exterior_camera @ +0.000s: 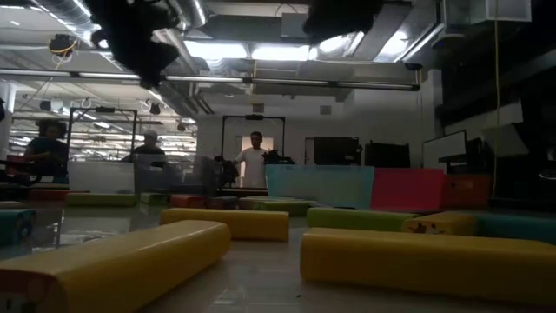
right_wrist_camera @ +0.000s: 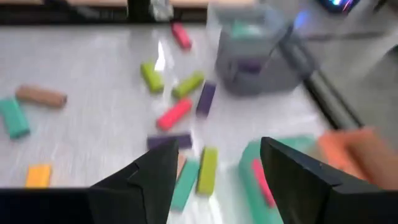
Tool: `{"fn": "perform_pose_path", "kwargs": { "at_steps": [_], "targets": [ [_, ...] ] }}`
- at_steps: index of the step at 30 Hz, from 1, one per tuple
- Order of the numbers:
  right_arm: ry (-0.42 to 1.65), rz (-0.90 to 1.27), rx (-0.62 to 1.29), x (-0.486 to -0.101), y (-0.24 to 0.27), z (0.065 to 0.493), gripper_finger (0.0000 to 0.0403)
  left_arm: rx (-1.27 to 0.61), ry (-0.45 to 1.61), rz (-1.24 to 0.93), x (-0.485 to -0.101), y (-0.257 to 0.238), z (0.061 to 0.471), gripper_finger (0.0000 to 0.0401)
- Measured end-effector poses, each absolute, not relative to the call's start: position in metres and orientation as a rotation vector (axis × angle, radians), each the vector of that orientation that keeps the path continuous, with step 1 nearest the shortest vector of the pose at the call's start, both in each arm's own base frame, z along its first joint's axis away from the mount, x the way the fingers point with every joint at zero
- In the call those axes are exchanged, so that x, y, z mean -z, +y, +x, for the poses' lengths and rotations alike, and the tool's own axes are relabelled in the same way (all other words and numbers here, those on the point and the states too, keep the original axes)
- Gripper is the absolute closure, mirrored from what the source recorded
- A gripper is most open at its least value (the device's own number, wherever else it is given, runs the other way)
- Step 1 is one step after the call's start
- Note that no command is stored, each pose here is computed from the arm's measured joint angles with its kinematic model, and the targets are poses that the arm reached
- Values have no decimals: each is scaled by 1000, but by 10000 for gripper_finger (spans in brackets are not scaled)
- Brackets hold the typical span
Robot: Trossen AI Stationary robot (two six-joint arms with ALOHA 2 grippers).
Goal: Sort blocks
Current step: Put the light blue block into the transparent bin
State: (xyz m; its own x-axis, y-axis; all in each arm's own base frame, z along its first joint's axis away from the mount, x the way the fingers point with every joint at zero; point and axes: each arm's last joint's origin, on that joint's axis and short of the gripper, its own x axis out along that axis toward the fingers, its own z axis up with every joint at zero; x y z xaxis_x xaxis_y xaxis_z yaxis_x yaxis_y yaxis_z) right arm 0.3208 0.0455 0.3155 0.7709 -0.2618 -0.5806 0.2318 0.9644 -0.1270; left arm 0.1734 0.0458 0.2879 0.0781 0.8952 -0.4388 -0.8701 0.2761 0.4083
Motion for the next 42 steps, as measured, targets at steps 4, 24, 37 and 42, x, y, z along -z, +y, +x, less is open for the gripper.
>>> {"fn": "perform_pose_path", "kwargs": {
  "at_steps": [4, 24, 37, 42],
  "targets": [
    [752, -2, 242, -295, 48, 327, 175, -1457, 706, -18, -292, 67, 156, 355],
    [1200, 263, 125, -225, 101, 326, 175, -1451, 970, -162, -223, 124, 156, 337],
    [1353, 466, 335, -220, 163, 280, 175, -1454, 1019, -259, -186, 143, 145, 302],
    [1297, 525, 386, -221, 180, 273, 175, -1424, 993, -317, -185, 146, 145, 276]
  ]
}}
